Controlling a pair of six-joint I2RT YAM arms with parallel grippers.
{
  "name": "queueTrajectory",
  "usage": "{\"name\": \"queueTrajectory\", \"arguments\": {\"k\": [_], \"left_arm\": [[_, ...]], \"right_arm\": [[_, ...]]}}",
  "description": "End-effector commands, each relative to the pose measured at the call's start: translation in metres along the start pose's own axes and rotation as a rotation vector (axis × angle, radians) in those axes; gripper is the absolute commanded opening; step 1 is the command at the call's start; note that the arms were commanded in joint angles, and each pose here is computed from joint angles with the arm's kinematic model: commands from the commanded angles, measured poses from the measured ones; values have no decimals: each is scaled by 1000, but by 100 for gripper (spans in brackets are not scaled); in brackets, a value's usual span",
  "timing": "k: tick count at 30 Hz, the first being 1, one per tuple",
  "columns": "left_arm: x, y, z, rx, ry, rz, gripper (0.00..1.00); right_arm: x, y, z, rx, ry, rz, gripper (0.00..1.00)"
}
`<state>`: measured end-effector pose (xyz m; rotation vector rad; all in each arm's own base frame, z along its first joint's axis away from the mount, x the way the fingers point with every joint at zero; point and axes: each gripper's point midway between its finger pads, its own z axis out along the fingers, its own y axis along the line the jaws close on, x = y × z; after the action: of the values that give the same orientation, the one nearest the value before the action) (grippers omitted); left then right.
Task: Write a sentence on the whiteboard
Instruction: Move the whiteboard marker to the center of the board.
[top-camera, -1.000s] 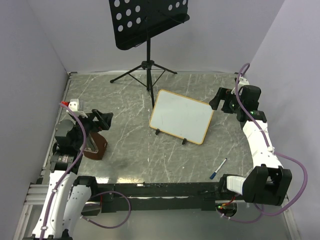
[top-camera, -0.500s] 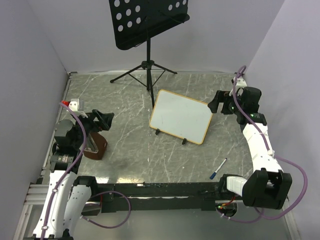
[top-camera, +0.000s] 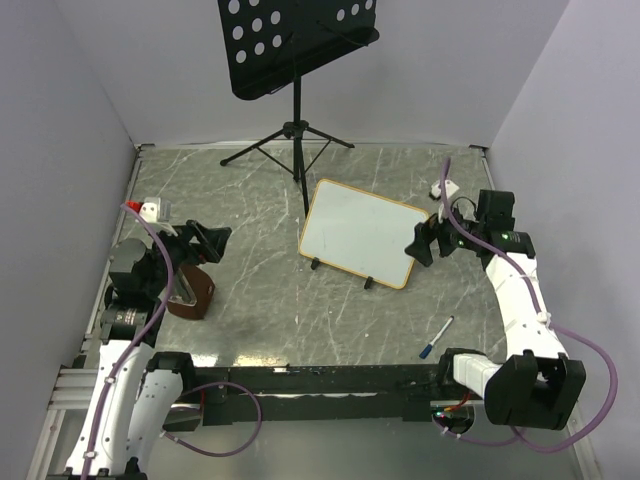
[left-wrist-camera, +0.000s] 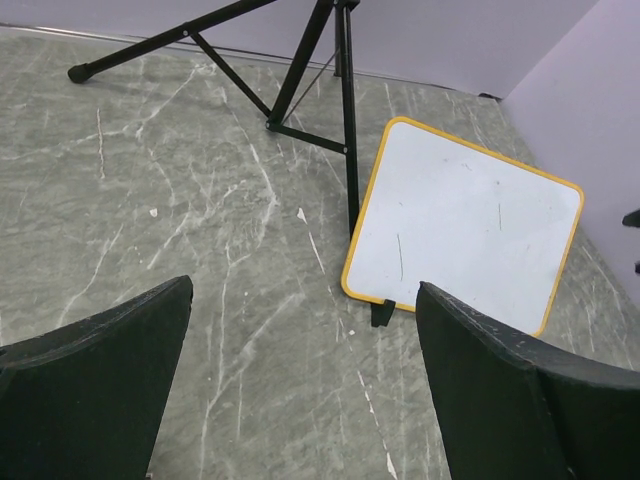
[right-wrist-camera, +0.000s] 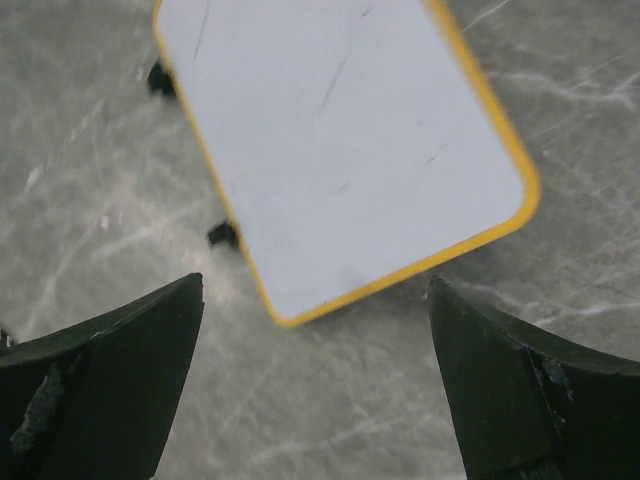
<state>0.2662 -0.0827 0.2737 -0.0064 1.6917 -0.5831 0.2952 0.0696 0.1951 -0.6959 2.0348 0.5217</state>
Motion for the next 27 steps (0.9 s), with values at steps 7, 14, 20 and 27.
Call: {"name": "queueTrajectory", "arguments": {"k": [7,14,20,27], "left_arm": [[-22,-17,-7,60,-79,46,97],[-22,-18,-8,64,-82,46,97],[-21,-18,-7,65,-80,46,97],[-19,-17,-5,69,-68,44,97]], "right_arm": [[69,49,-40,-321,266,-561,100],[113,35,-43,-404,437,-809,98],[163,34,-45,-527,595,-902,90],[194,32,-46,-641,690,-972,74]]}}
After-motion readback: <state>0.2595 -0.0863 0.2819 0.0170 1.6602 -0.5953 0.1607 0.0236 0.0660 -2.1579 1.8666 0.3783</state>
